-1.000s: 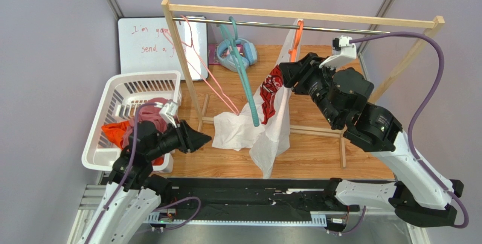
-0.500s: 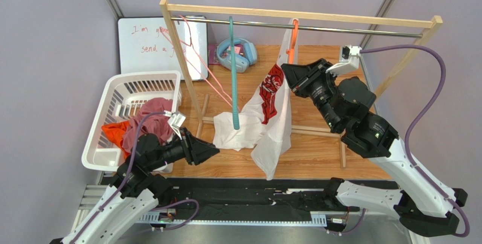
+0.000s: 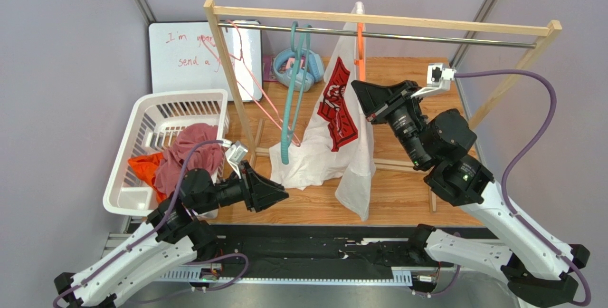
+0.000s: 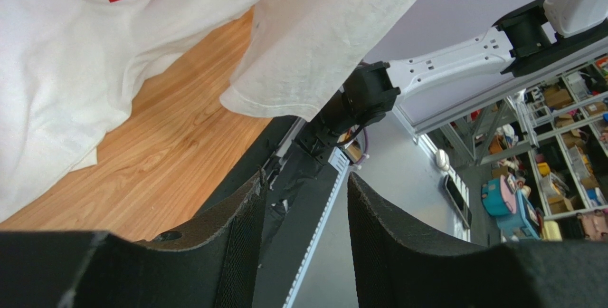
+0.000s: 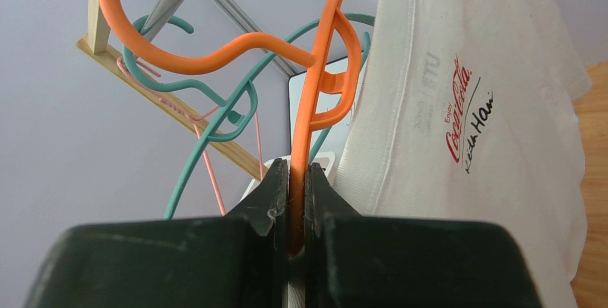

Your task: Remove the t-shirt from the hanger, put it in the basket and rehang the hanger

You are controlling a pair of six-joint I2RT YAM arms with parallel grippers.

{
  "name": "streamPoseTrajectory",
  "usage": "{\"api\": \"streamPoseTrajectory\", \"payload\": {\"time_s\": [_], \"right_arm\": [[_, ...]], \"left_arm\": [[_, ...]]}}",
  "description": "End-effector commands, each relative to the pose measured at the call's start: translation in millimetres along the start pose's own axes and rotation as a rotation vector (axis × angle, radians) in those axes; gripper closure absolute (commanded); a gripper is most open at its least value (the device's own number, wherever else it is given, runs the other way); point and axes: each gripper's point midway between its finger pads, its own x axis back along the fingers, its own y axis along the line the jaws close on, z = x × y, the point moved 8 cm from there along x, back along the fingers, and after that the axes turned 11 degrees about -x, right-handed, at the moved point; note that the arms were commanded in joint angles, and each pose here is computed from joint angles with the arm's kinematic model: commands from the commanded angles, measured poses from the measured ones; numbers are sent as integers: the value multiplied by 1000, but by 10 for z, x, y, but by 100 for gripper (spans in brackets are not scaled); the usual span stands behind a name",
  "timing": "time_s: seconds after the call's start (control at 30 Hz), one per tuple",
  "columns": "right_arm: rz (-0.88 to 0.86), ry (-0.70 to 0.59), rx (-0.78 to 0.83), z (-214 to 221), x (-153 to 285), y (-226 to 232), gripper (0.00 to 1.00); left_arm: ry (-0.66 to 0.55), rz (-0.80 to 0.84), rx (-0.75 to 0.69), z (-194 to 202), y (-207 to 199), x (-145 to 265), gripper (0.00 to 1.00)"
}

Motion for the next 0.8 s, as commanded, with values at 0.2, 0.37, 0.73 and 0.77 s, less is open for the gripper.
{"api": "streamPoseTrajectory", "payload": {"time_s": [0.2,0.37,0.73,0.77], "right_arm": [[-428,-129,77,-165,195,282,100],[-479,-148,130,-195,263,297,100],[-275,-88,-38,-249,334,190,100],[-252,-94,-58,-266,408,137,100]], "left_arm": [[-17,60,-62,-42,-122,-140,48],[16,48,-68,15,-106,-226,45],[22,84,-146,16,-340,-362,39],[19,89,-162,20,-382,-364,37]]}}
